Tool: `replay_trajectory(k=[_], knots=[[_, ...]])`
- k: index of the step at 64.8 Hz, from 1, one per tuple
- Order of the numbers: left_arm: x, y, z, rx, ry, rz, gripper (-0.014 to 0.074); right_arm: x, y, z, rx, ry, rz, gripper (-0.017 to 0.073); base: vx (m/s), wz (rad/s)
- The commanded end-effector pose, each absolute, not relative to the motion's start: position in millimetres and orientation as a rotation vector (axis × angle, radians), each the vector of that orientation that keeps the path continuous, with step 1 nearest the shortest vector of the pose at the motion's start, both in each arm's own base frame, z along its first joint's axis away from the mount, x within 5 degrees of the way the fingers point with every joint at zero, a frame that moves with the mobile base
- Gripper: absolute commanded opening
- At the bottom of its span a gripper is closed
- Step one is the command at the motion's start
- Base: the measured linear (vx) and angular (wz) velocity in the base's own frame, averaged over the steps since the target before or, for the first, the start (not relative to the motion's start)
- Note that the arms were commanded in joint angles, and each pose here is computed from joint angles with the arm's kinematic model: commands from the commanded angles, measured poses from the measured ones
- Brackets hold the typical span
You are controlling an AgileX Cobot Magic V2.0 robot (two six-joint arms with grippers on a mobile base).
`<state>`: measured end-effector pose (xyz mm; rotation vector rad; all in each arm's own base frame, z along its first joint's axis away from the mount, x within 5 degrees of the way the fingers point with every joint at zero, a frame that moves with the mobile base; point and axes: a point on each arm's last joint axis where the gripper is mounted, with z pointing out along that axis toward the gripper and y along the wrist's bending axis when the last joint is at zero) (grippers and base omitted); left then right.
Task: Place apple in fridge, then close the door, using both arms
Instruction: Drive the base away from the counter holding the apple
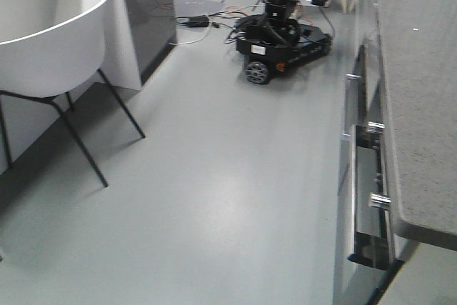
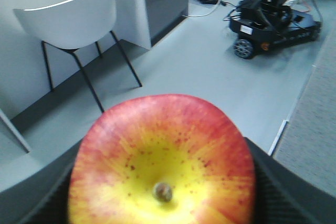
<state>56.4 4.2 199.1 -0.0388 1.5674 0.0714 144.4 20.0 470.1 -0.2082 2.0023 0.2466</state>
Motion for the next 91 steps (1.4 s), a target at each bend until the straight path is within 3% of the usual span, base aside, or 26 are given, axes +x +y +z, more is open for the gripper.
replay_trajectory(k=[1,91], knots=[[56.3,3.3,196.8,-0.040,1.508,0.052,-0.0006,142.4,19.6,484.9,-0.186,1.892,0.244,0.0043,-0.03,0.40],[56.3,3.3,196.3,-0.040,1.515,0.052,-0.0006,142.4,19.6,484.9,-0.186,1.892,0.244,0.0043,-0.02,0.34]])
